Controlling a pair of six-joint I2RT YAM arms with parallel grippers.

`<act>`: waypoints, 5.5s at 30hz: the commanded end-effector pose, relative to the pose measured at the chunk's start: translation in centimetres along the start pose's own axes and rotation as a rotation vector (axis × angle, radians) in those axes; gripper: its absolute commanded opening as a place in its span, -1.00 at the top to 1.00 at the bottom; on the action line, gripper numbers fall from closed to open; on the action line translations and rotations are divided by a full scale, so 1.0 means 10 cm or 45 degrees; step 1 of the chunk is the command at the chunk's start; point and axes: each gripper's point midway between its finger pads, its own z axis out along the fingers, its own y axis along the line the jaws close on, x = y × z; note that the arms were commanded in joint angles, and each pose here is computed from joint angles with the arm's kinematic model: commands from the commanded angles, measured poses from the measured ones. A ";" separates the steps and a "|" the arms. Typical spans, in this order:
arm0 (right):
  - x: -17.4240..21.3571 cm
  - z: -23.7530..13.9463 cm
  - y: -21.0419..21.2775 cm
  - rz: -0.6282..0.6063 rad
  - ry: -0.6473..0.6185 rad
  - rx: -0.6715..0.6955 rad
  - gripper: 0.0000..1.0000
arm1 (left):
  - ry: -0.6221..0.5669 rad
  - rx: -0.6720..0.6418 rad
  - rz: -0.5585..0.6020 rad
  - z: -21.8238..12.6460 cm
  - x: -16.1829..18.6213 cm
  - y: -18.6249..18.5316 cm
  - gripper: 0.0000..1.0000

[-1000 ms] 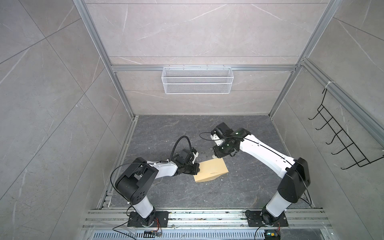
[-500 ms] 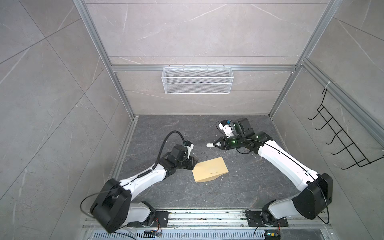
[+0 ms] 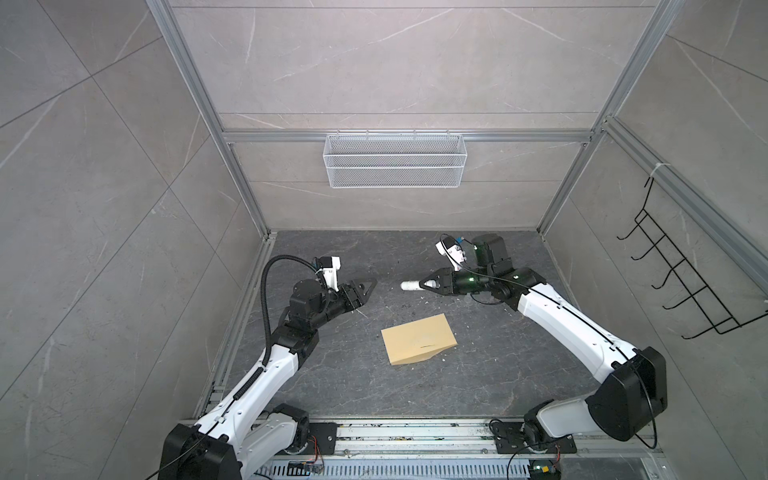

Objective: Place the letter into the envelope and seal it

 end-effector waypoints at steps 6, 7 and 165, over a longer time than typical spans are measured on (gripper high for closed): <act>-0.14 -0.08 0.05 -0.016 -0.123 0.000 1.00 | -0.029 0.188 -0.216 0.05 -0.19 -0.32 -0.59; -0.18 -0.10 0.02 -0.016 -0.161 0.022 1.00 | -0.045 0.171 -0.258 0.06 -0.23 -0.30 -0.61; 1.84 0.27 -1.25 1.032 -0.176 0.900 -0.61 | -0.108 0.343 1.440 -0.06 0.23 -0.69 1.00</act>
